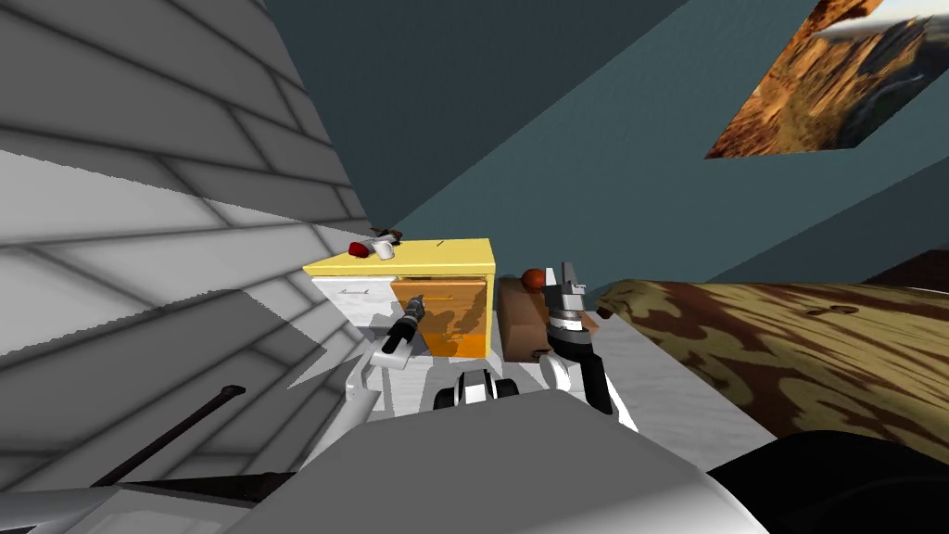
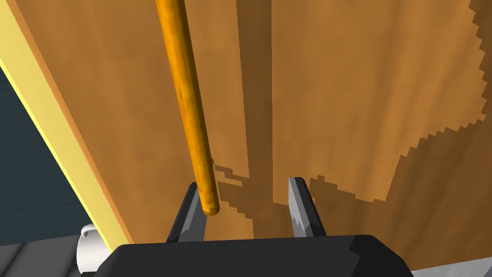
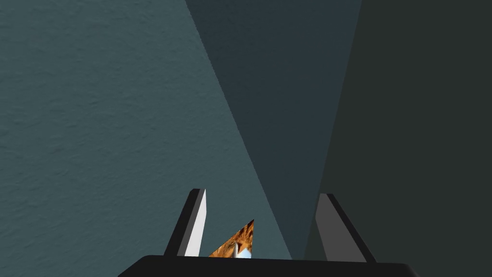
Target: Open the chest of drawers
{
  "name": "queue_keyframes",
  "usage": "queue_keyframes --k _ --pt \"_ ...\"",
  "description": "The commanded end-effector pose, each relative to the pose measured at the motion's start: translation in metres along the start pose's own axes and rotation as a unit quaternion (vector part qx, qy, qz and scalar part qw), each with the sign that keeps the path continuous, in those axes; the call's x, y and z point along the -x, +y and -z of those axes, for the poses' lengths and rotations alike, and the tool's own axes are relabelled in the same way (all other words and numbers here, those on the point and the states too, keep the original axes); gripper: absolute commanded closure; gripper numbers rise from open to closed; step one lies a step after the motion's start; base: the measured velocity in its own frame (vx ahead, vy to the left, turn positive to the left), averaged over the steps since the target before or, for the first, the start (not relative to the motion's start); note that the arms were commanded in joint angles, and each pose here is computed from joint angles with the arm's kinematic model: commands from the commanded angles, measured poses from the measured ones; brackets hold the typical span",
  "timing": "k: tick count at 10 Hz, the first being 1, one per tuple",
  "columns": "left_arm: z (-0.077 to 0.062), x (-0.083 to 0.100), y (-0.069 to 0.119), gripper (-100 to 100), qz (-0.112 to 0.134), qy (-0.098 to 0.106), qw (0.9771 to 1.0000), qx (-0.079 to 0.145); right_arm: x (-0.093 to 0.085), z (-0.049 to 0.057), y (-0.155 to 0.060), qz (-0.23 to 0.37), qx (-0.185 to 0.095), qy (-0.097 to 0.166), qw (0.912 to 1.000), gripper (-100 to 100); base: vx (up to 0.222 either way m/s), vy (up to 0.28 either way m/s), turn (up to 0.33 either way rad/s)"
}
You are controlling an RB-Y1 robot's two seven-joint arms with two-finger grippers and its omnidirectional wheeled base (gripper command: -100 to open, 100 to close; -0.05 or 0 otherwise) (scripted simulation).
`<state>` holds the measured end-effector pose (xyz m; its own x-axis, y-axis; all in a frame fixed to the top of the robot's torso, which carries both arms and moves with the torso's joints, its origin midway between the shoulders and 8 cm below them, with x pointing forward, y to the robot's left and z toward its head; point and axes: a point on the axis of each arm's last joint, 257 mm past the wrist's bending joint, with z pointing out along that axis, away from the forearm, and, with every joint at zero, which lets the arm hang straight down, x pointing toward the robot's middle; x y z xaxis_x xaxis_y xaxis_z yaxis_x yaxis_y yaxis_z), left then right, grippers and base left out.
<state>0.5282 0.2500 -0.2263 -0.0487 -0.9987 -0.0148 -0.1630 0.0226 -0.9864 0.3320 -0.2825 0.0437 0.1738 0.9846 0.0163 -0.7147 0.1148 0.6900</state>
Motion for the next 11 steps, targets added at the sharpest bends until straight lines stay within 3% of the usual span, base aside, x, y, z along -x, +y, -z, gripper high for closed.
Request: queue_keyframes --k 1,2,3,4,6,8,9,10,11 --pt "0.019 -0.033 0.012 100 0.003 0.033 0.9992 0.023 0.0 0.0 0.0 0.0 0.0 0.0 1.0 0 0.079 -0.019 0.067" --pt "0.021 -0.04 -0.009 100 0.006 0.04 0.9992 0.004 0.0 0.0 0.0 0.0 0.0 0.0 1.0 0 0.02 0.007 -0.016" --pt "0.034 -0.061 0.011 100 0.02 0.052 0.9979 0.032 0.0 0.0 0.0 0.0 0.0 0.0 1.0 0 0.126 -0.001 0.331" --pt "0.042 -0.074 0.007 100 0.025 0.067 0.997 0.029 0.0 0.0 0.0 0.0 0.0 0.0 1.0 0 0.172 -0.035 0.332" --pt "0.051 -0.09 -0.022 100 0.024 0.086 0.996 0.001 0.0 0.0 0.0 0.0 0.0 0.0 1.0 0 0.042 -0.017 0.013" --pt "0.037 -0.064 -0.033 100 0.016 0.073 0.9971 -0.013 0.0 0.0 0.0 0.0 0.0 0.0 1.0 0 -0.061 -0.006 -0.121" --pt "0.034 -0.058 -0.018 100 0.017 0.067 0.9976 0.002 0.0 0.0 0.0 0.0 0.0 0.0 1.0 0 -0.153 -0.011 -0.147" --pt "0.025 -0.043 -0.032 100 0.012 0.066 0.9976 -0.016 0.0 0.0 0.0 0.0 0.0 0.0 1.0 0 -0.191 -0.03 -0.253" --pt "0.022 -0.037 -0.019 100 0.018 0.061 0.998 -0.003 0.0 0.0 0.0 0.0 0.0 0.0 1.0 0 -0.169 -0.026 -0.142"
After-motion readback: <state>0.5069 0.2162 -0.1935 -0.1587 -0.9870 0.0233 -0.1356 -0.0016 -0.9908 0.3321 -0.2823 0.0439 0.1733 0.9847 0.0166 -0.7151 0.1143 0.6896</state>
